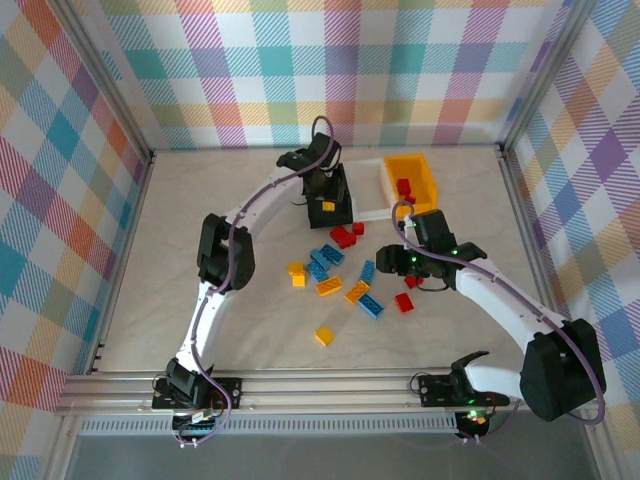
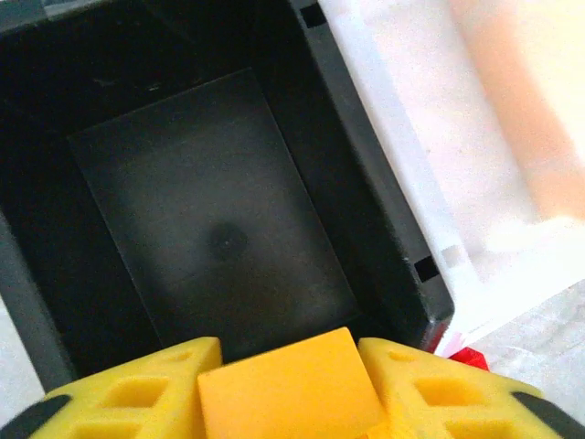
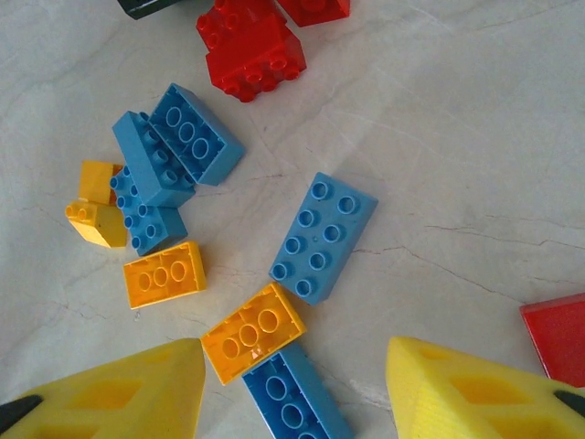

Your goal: Sort the legos into containers by color

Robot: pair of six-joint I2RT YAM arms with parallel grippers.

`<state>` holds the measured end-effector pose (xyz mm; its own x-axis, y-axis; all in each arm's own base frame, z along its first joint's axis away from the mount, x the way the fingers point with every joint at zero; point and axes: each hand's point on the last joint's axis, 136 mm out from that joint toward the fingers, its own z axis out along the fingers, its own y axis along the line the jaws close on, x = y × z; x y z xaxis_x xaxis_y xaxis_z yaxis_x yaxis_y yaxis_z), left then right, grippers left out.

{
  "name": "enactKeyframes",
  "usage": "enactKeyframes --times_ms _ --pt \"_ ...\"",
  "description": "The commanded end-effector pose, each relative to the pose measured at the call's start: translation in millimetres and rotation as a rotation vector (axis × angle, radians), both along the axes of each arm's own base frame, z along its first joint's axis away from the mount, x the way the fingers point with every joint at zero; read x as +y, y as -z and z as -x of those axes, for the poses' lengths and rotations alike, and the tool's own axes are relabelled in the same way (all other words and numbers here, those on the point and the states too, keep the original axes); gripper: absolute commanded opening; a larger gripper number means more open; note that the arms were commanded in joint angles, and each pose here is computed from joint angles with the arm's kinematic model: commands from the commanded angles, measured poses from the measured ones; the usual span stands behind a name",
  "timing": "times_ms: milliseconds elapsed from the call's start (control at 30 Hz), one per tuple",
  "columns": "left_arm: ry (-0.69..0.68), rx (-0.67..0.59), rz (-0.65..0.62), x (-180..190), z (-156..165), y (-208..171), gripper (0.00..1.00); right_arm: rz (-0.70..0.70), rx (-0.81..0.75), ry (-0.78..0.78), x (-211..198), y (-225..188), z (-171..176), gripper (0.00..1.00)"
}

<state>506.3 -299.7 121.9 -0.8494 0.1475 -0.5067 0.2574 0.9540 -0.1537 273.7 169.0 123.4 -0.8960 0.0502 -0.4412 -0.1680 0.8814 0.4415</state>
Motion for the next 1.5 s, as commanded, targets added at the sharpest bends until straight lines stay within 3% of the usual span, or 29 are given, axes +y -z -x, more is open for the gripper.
enactKeyframes --times_ms 0,100,300,400,667,933,1233,1467 --pt "-0.004 -0.027 0.024 5 2 -28 0.52 -0.005 0.015 -0.035 4 4 11 0.55" --pt "-0.003 -0.036 0.033 6 6 -38 0.6 -0.001 0.022 -0.046 6 6 14 0.54" --pt "0.002 -0.043 0.092 11 28 -65 0.61 -0.009 0.052 -0.187 35 7 31 0.55" --pt "0.0 -0.053 0.142 20 53 -83 0.64 0.064 0.077 -0.298 55 18 47 0.56" --pt "-0.072 -0.011 0.127 90 146 -70 0.75 0.192 0.076 -0.58 113 34 94 0.65" --pt "-0.197 0.043 0.143 155 207 -45 0.86 0.367 0.1 -0.746 144 63 132 0.73" --pt "-0.223 0.077 0.176 166 227 -26 0.89 0.468 0.107 -0.772 153 88 142 0.72" --pt "-0.233 0.08 0.18 170 229 -24 0.9 0.54 0.096 -0.763 156 103 144 0.66"
